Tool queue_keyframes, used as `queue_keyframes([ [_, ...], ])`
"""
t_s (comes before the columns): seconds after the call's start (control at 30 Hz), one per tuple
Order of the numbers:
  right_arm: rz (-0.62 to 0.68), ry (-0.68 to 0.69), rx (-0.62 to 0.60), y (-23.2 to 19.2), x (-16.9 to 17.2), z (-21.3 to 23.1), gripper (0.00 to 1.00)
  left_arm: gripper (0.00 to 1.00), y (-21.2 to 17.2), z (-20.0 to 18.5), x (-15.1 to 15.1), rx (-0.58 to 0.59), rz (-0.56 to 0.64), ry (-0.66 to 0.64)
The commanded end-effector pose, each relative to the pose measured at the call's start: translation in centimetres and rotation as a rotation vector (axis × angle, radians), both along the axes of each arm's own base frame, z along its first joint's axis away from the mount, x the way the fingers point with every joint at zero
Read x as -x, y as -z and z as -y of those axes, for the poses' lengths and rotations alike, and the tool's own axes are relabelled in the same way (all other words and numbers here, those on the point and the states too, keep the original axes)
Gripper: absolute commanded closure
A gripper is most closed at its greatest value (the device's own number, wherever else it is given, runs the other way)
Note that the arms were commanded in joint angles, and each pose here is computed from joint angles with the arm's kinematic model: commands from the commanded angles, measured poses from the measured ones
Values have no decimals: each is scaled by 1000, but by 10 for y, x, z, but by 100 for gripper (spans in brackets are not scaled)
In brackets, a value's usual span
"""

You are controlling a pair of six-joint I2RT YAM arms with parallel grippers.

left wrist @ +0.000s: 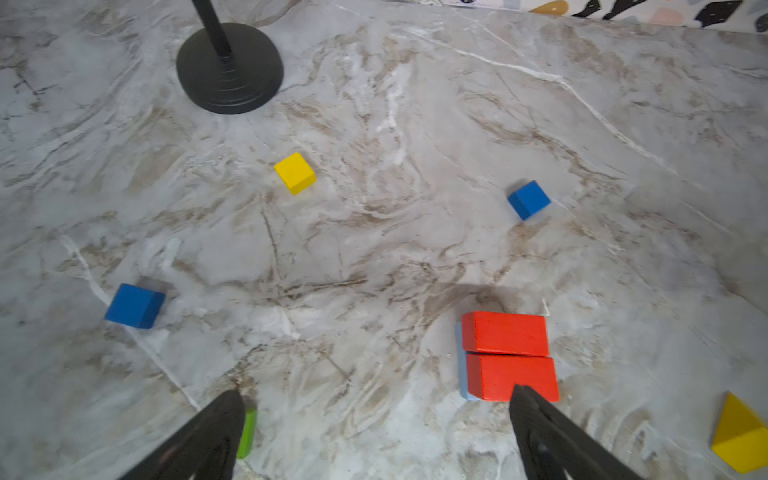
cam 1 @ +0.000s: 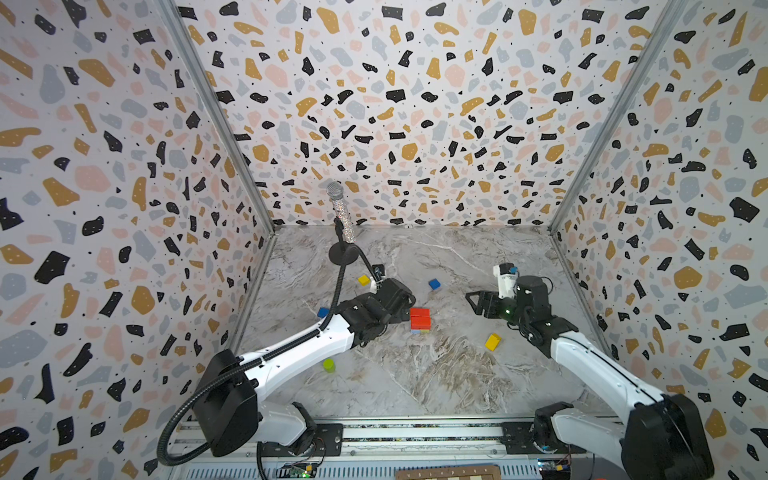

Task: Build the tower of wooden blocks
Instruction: 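Withdraw the left arm while moving the right gripper toward the small blue cube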

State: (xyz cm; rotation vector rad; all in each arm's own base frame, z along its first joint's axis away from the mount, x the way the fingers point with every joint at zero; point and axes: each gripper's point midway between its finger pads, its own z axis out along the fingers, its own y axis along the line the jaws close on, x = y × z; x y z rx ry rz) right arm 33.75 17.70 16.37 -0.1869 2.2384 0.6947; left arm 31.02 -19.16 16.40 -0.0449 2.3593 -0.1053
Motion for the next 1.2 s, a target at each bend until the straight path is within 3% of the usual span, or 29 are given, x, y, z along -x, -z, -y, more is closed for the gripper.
queue_keyframes([
  [0.0, -21, -61, 143, 3, -17, -16, 28, 0, -1, -7, -9, 1, 24, 36],
  [0.2, -85, -138, 274, 19, -46, -44, 33, 0, 21, -25, -24, 60, 11, 15],
  [0.53, -103, -211, 436, 56, -85, -71, 37, 0, 49, -33, -37, 56, 53, -28],
  [0.83, -178, -263, 480, 88, -104, -88, 43, 0, 62, -44, -36, 83, 96, -77],
  [1.17, -202, -241, 523, 100, -125, -89, 43, 0, 80, -37, -38, 96, 60, -60],
])
